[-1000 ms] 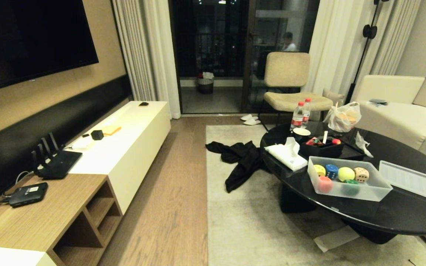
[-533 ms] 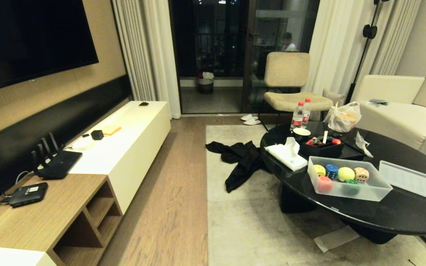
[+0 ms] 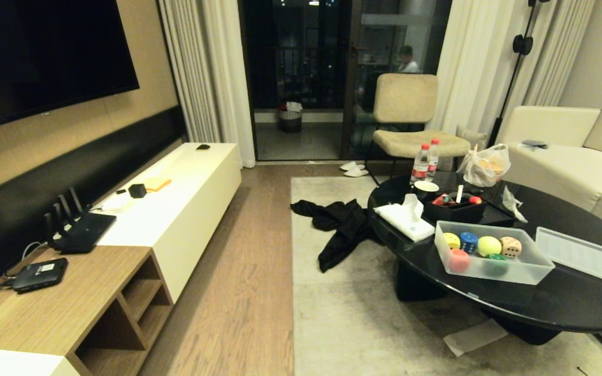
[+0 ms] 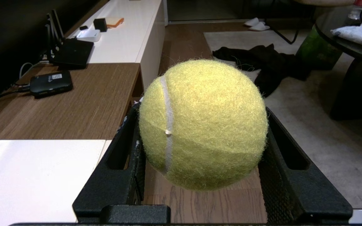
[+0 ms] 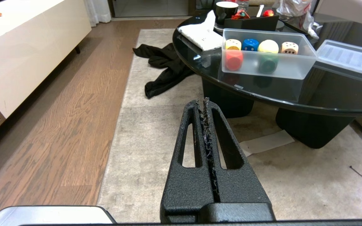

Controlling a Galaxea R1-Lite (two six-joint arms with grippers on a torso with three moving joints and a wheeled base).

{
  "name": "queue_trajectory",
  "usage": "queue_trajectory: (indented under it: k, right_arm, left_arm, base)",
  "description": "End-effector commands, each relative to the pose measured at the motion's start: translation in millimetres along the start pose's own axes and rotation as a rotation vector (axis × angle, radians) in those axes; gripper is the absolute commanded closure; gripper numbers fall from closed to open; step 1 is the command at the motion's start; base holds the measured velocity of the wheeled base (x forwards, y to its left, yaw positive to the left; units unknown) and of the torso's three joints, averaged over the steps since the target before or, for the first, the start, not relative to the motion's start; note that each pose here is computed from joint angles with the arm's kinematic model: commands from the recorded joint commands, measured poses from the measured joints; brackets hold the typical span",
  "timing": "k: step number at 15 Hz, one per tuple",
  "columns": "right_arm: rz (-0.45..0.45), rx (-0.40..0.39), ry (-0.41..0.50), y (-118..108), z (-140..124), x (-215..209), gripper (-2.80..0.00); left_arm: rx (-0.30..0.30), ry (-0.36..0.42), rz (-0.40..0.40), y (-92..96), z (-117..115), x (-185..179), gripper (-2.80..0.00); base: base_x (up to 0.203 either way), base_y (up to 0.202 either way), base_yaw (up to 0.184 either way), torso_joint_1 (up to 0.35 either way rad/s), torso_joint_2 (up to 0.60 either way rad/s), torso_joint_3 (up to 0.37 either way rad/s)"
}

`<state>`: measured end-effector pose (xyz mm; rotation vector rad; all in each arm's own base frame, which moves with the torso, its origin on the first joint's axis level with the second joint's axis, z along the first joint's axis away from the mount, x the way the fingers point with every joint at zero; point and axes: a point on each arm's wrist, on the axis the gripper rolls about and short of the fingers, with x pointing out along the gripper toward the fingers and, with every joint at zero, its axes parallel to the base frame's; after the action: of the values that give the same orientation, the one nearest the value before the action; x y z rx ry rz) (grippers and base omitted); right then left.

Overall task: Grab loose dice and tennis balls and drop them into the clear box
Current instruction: Put the ball in the box

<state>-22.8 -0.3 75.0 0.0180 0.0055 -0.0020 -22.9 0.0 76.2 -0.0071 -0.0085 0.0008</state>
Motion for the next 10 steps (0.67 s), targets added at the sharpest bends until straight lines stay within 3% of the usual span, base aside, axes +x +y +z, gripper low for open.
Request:
queue_trajectory:
  k: [1, 10]
  right_arm:
    - [0.000, 0.000, 0.001, 0.0, -0.4, 0.1, 0.00]
    - [0.000, -0.001, 0.001, 0.0, -0.4, 0.1, 0.00]
  left_arm:
    - [-0.001, 0.003, 0.001, 0.0, -0.4, 0.2, 0.00]
    - [-0.001, 0.003, 0.000, 0.0, -0.5, 0.2, 0.00]
  base:
    - [0.000, 0.000, 0.000, 0.000, 0.00, 0.000]
    - [0.000, 0.000, 0.000, 0.000, 0.00, 0.000]
